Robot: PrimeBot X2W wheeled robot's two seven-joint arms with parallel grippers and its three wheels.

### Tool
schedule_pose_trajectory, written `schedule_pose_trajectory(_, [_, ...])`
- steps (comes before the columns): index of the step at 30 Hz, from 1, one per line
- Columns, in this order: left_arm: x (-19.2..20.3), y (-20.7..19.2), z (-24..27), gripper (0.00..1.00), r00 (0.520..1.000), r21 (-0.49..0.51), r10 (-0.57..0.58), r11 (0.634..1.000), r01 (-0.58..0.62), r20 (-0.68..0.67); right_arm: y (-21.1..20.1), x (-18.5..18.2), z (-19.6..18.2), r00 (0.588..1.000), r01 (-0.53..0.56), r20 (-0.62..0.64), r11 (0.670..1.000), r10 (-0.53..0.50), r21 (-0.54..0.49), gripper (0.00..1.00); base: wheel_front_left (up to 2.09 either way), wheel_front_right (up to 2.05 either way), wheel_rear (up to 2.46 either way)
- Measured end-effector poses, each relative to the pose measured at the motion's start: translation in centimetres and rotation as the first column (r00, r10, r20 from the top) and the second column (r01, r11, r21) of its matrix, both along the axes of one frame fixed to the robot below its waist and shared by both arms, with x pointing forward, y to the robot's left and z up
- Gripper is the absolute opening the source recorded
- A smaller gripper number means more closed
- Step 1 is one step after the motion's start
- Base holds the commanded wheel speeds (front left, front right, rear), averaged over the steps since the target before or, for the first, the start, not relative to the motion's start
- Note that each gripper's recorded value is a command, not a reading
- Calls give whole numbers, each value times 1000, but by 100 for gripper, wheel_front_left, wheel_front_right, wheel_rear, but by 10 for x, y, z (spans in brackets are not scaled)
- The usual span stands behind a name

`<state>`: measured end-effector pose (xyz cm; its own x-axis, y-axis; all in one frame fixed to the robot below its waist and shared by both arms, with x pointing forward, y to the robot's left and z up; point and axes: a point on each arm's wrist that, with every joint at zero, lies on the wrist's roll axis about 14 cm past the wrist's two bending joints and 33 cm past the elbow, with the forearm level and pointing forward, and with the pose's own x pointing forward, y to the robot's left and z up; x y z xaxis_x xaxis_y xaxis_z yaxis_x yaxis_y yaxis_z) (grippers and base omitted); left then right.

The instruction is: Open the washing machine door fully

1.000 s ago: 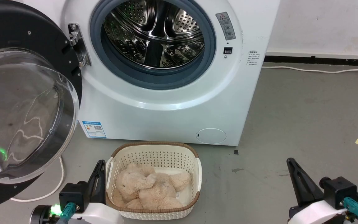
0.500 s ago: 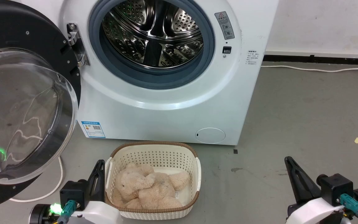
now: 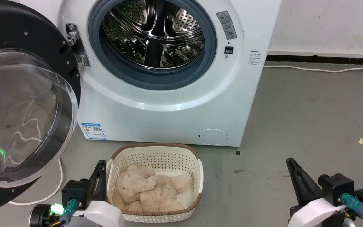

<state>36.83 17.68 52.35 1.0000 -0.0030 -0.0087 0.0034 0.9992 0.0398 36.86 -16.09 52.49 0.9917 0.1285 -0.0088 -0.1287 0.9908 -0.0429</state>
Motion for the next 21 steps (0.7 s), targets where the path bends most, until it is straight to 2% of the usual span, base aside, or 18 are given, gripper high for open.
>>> schedule_pose_trajectory(21, [1, 2, 0, 0, 1000, 9, 8, 1000, -8, -4, 1, 0, -1, 1000, -2, -8, 1000, 2, -1, 0, 0, 0, 0])
